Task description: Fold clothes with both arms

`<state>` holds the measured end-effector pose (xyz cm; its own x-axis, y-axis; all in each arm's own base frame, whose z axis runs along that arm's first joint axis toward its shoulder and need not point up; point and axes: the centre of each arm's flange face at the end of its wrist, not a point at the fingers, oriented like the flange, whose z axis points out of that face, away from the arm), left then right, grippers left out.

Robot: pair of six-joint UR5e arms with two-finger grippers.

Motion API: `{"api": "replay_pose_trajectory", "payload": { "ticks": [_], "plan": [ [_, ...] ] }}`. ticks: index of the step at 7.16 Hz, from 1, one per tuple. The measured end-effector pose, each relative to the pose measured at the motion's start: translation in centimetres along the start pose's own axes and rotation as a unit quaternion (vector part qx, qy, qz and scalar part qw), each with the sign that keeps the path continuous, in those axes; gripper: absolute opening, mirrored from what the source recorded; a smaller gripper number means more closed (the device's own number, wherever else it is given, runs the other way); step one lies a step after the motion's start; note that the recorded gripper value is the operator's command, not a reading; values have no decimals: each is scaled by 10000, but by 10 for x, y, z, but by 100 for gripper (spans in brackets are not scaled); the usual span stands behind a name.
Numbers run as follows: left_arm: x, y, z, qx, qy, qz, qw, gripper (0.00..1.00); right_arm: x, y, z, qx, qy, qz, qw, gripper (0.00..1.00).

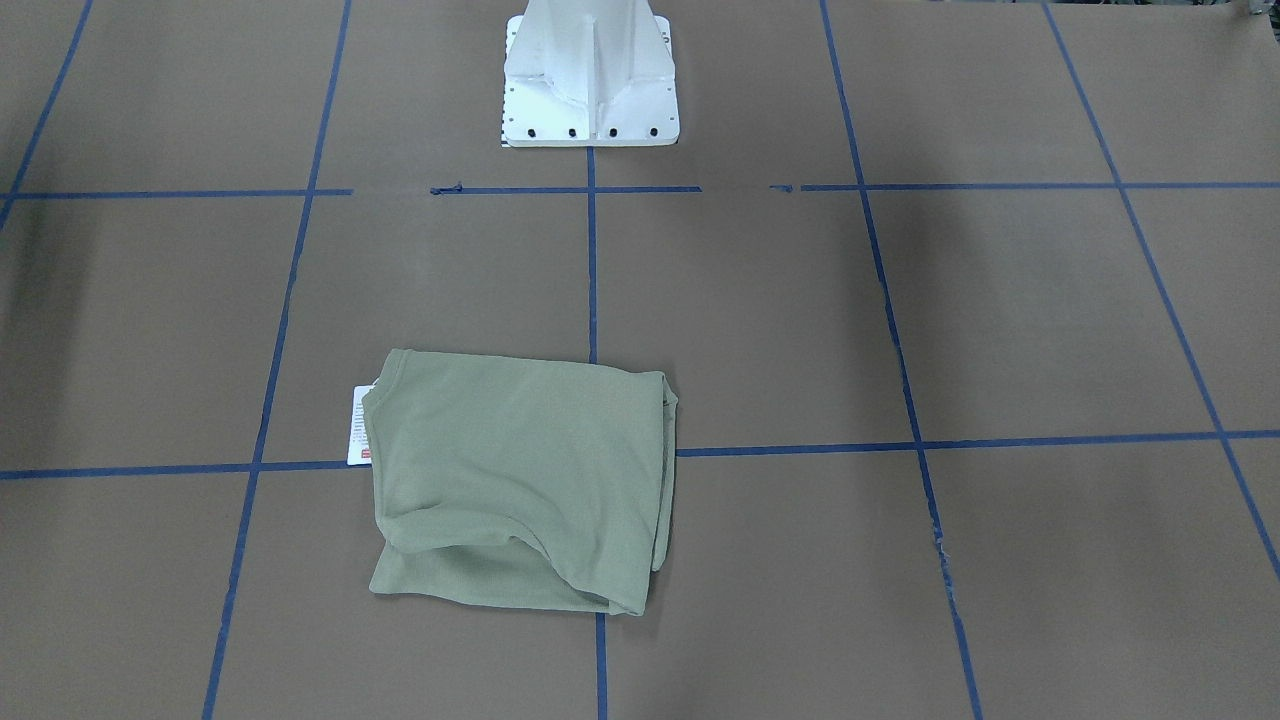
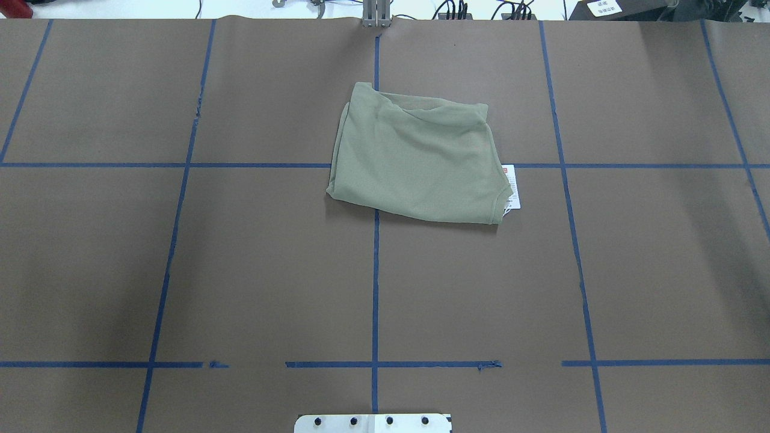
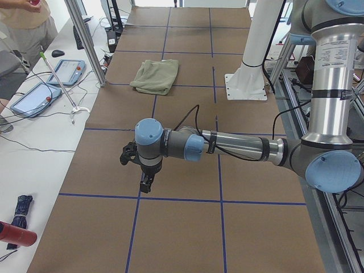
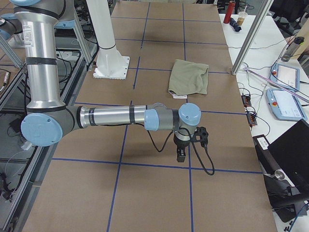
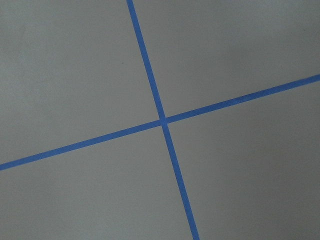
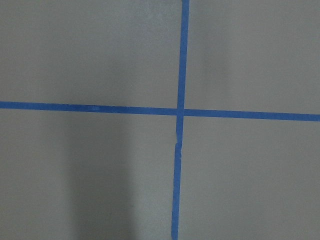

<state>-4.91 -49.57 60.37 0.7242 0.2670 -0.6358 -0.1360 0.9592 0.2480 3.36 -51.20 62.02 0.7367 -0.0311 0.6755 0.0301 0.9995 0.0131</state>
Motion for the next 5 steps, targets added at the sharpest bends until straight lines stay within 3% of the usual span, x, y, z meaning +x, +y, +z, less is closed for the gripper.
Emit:
{"api": "replay_pose_trajectory", "payload": {
  "ticks": [5],
  "plan": [
    [1, 3, 0, -3, 0, 4, 10000, 100, -1, 1, 4, -32, 0, -16, 10000, 100]
  ]
}}
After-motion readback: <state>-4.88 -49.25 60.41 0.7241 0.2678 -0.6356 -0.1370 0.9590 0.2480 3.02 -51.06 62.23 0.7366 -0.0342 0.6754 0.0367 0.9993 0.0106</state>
